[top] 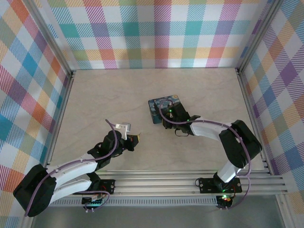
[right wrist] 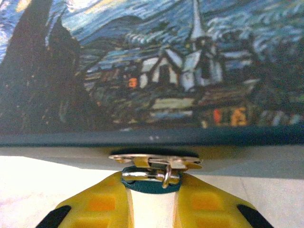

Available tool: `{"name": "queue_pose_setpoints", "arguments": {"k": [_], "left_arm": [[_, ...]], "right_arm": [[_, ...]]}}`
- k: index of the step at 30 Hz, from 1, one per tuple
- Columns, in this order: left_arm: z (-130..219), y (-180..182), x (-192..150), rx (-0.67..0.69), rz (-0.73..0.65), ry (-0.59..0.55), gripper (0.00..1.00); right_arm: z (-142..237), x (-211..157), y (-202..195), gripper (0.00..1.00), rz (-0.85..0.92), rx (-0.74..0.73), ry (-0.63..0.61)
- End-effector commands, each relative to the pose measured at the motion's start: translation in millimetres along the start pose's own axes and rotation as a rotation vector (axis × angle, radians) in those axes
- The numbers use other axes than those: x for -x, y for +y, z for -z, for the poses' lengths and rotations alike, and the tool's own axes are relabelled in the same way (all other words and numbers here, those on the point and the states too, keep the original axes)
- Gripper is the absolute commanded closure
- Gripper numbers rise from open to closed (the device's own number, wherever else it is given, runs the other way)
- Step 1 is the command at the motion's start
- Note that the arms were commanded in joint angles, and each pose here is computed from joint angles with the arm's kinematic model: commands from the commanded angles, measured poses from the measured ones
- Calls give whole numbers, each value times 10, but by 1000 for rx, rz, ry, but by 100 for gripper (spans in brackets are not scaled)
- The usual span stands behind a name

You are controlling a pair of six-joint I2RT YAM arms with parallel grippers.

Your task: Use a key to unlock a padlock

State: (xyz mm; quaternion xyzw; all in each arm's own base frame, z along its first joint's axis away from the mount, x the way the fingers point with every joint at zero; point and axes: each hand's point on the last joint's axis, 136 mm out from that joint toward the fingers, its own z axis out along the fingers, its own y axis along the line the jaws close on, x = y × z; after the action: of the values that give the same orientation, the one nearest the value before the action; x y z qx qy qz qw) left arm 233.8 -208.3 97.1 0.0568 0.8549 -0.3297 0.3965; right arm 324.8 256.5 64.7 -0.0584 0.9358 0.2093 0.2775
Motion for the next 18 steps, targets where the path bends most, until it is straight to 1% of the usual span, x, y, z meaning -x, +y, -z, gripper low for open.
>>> {"name": "queue_pose_setpoints", "arguments": {"k": [1, 9, 18], "left_arm": [[30, -44, 33, -30, -10, -13, 100], [70, -258, 145, -120, -16, -32, 100], [14, -434, 249, -192, -18, -42, 100]], "right_arm": [[182, -70, 152, 100, -90, 68, 97], [448, -94, 255, 100, -244, 67, 214], [666, 15, 308, 100, -331, 47, 209]]}}
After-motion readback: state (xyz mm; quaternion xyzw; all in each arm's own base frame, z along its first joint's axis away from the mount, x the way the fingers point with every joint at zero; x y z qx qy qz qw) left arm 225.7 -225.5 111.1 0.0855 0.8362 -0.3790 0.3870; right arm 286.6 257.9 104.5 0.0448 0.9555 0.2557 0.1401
